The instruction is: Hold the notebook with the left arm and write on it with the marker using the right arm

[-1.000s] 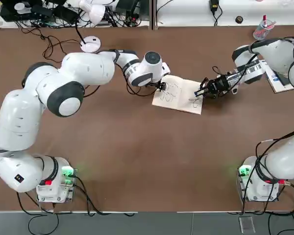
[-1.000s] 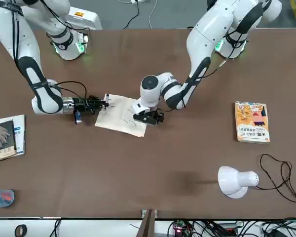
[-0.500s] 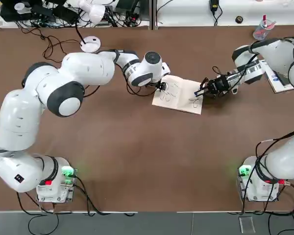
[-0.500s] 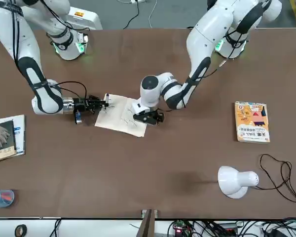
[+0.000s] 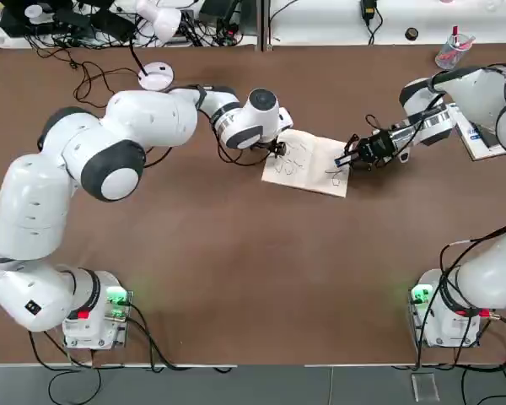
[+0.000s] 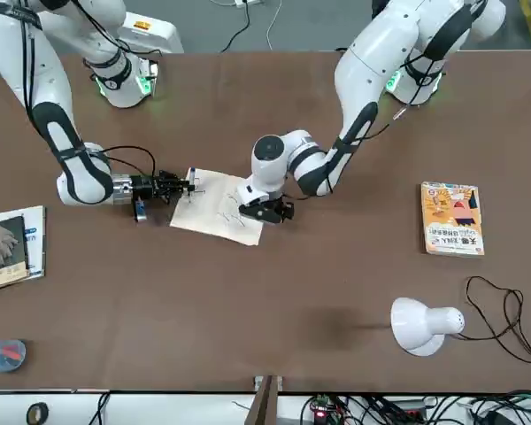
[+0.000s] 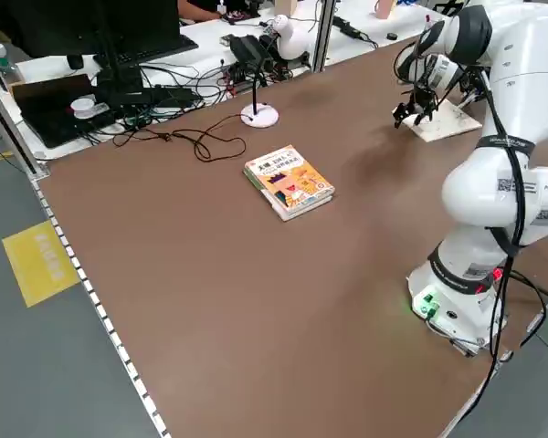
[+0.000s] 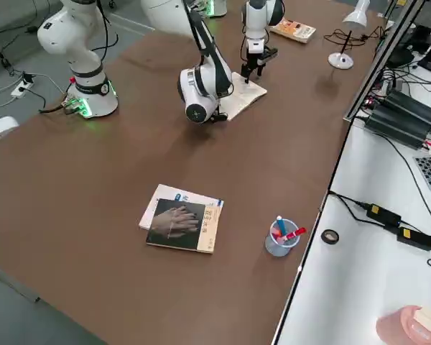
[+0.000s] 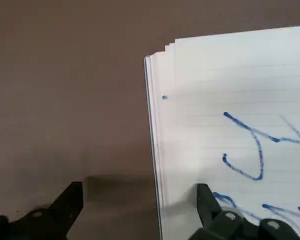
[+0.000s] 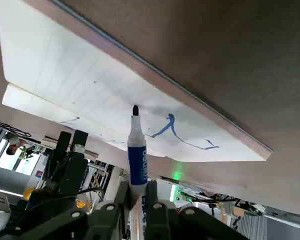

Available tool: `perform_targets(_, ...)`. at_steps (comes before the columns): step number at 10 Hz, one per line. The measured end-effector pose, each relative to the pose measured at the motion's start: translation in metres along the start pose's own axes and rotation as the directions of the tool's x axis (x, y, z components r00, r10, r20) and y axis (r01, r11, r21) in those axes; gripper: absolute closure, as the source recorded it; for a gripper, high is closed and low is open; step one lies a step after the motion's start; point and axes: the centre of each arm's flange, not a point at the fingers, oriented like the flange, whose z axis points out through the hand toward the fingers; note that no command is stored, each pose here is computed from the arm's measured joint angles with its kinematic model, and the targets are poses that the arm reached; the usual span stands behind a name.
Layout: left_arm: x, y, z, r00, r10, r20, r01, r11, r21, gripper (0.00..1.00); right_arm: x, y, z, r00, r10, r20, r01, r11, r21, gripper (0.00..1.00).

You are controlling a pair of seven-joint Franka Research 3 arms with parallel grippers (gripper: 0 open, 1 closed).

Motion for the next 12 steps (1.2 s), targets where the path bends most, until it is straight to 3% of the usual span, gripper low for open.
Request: perform_targets(12,0.0002,-0.0001,0.0001,1.0,0.0,-0.001,0.0,1.0,-0.001,0.0,-0.0001,0.006,0.0027,1.0,-0.022,0.012,0.022,1.0,-0.004,0.83)
